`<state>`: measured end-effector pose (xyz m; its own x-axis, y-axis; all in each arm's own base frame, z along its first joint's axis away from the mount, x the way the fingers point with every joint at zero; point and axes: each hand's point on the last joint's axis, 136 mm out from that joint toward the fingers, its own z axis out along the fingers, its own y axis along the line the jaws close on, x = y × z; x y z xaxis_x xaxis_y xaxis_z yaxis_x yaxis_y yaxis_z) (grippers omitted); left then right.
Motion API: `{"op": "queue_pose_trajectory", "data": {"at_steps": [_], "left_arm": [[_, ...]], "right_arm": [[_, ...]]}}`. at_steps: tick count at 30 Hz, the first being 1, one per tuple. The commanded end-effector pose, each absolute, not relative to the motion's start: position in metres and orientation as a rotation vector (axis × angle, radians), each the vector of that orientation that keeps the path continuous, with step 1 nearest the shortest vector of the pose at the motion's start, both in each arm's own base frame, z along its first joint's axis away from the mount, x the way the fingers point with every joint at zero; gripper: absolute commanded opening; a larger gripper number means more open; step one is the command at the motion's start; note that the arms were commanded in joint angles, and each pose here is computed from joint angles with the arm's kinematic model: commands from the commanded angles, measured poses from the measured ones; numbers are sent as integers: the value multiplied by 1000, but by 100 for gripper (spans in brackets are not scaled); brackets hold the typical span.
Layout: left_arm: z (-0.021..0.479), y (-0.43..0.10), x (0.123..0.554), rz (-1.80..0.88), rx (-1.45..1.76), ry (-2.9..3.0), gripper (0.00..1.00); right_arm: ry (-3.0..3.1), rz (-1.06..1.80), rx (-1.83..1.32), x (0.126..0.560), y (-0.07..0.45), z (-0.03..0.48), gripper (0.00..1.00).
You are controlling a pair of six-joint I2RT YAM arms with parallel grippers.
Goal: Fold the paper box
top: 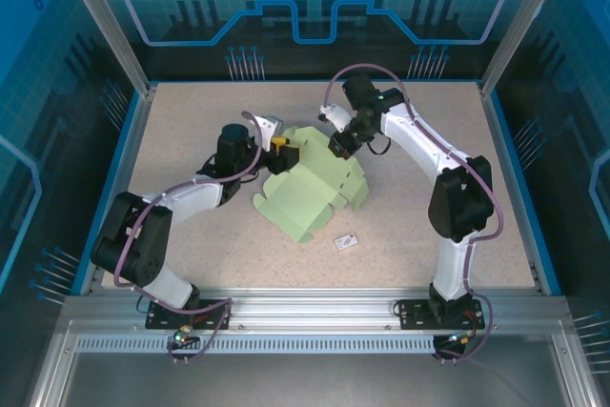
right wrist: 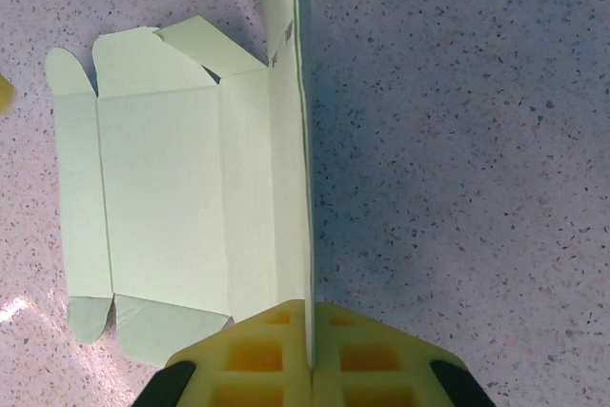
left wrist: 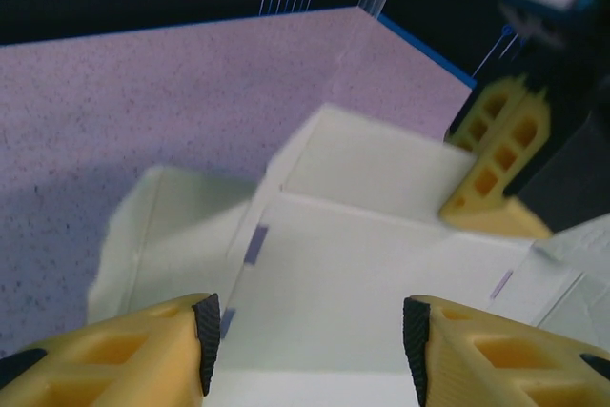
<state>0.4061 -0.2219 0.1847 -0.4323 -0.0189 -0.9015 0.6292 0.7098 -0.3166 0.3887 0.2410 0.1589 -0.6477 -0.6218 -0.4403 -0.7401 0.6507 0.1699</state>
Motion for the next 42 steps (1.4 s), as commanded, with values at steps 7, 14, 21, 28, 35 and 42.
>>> {"op": "queue_pose_trajectory", "data": {"at_steps": [7, 14, 21, 28, 35, 42], "left_arm": [[205, -229, 429, -827, 493, 1930, 58], [210, -241, 432, -898, 542, 1942, 55], [219, -252, 417, -1013, 595, 1901, 45], [212, -256, 413, -1067, 586, 1903, 44], [204, -271, 409, -1125, 582, 1892, 46], [208, -256, 409, -1090, 533, 1888, 49]], "right_arm": [[2481, 481, -1093, 389, 240, 172, 0], [2486, 475, -1089, 390, 239, 172, 0], [2493, 477, -1080, 391, 241, 171, 0], [2480, 516, -1072, 391, 246, 175, 0], [2460, 582, -1071, 390, 257, 176, 0], [2447, 525, -1073, 395, 247, 180, 0]]}}
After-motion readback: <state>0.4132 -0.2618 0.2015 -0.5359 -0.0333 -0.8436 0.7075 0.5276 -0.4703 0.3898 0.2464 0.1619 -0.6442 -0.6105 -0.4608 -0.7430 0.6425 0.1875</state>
